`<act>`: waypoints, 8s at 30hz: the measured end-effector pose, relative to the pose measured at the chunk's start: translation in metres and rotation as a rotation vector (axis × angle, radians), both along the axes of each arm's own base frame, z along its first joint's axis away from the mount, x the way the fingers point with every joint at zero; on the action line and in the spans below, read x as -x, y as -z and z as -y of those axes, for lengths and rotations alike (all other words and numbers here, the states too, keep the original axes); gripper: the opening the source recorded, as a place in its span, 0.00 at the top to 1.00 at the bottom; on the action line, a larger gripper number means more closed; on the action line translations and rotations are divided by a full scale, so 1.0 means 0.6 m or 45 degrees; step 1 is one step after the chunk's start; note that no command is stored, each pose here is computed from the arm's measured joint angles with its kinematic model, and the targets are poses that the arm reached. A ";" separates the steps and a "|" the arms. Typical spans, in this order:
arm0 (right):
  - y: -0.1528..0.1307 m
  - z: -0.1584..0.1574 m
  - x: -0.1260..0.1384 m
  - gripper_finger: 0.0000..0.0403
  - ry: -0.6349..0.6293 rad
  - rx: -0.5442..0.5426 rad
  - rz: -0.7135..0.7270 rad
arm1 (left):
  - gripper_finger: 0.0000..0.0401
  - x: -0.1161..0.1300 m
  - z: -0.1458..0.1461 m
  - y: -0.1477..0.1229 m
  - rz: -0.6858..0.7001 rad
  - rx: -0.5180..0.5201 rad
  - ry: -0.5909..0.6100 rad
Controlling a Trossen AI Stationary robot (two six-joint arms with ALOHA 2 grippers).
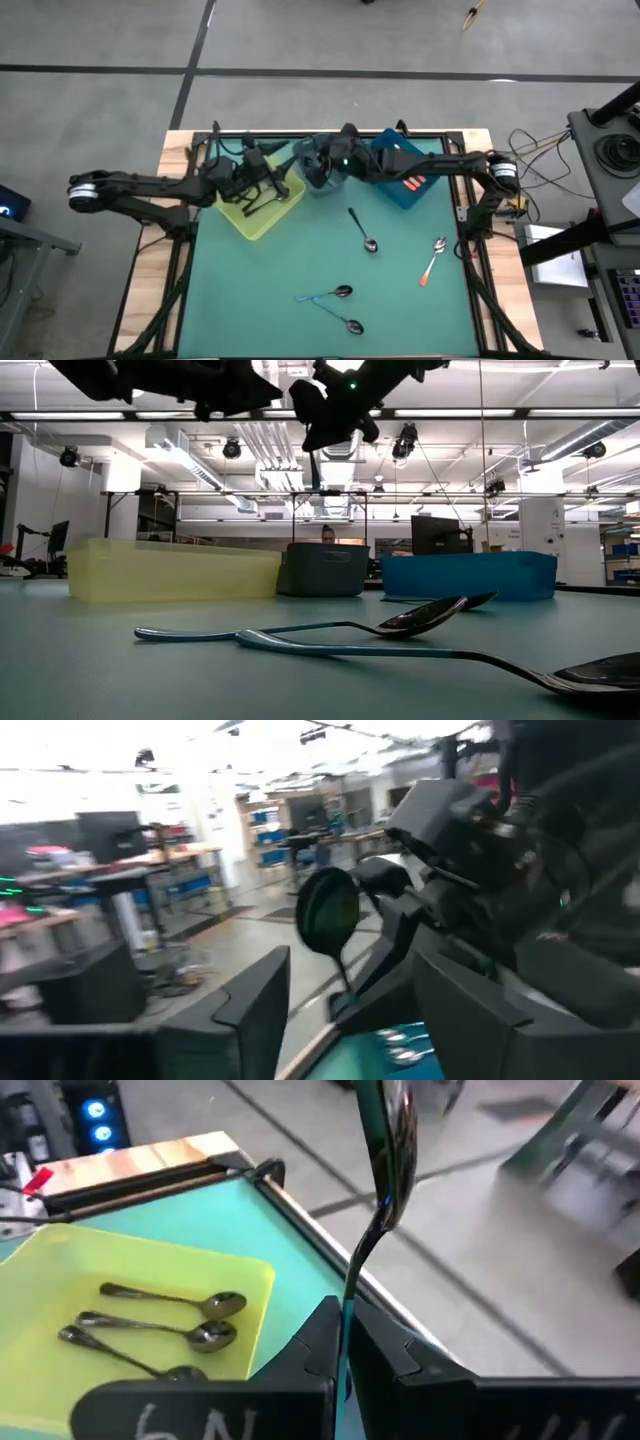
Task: Sort silverware by color (type)
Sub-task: Put the blue spoon into the dark blue bin, then put the black spoon into the yellow bin
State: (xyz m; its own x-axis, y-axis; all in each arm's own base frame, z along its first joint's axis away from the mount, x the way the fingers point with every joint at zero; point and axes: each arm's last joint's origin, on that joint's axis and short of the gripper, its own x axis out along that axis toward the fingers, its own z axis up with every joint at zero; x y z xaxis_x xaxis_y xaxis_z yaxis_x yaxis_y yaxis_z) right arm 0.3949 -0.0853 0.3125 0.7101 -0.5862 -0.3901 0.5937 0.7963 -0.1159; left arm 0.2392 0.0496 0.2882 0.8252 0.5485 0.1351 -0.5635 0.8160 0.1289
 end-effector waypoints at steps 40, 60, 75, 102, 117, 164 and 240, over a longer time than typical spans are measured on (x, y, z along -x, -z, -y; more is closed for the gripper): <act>0.178 0.198 -0.015 0.98 -0.265 -0.797 -0.183 | 0.47 0.131 -0.018 -0.019 -0.141 -0.135 -0.370; 0.202 0.207 -0.020 0.91 -0.141 -0.742 -0.227 | 0.47 0.149 -0.014 -0.019 -0.114 -0.140 -0.381; 0.176 0.192 -0.021 0.77 -0.175 -0.717 -0.203 | 0.47 0.149 -0.013 -0.015 -0.139 -0.124 -0.376; 0.042 -0.087 0.055 0.85 -0.706 -0.311 -0.427 | 0.47 0.087 0.005 0.048 -0.283 0.318 0.392; 0.056 -0.138 0.174 0.87 -0.823 -0.170 0.001 | 0.47 -0.010 0.023 0.057 -0.193 0.267 0.568; 0.035 -0.154 0.330 0.87 -1.096 0.173 0.295 | 0.47 -0.350 0.038 0.232 -1.116 -0.070 0.952; 0.030 -0.154 0.339 0.87 -1.098 0.198 0.330 | 1.00 -0.348 0.037 0.231 -1.221 0.372 0.817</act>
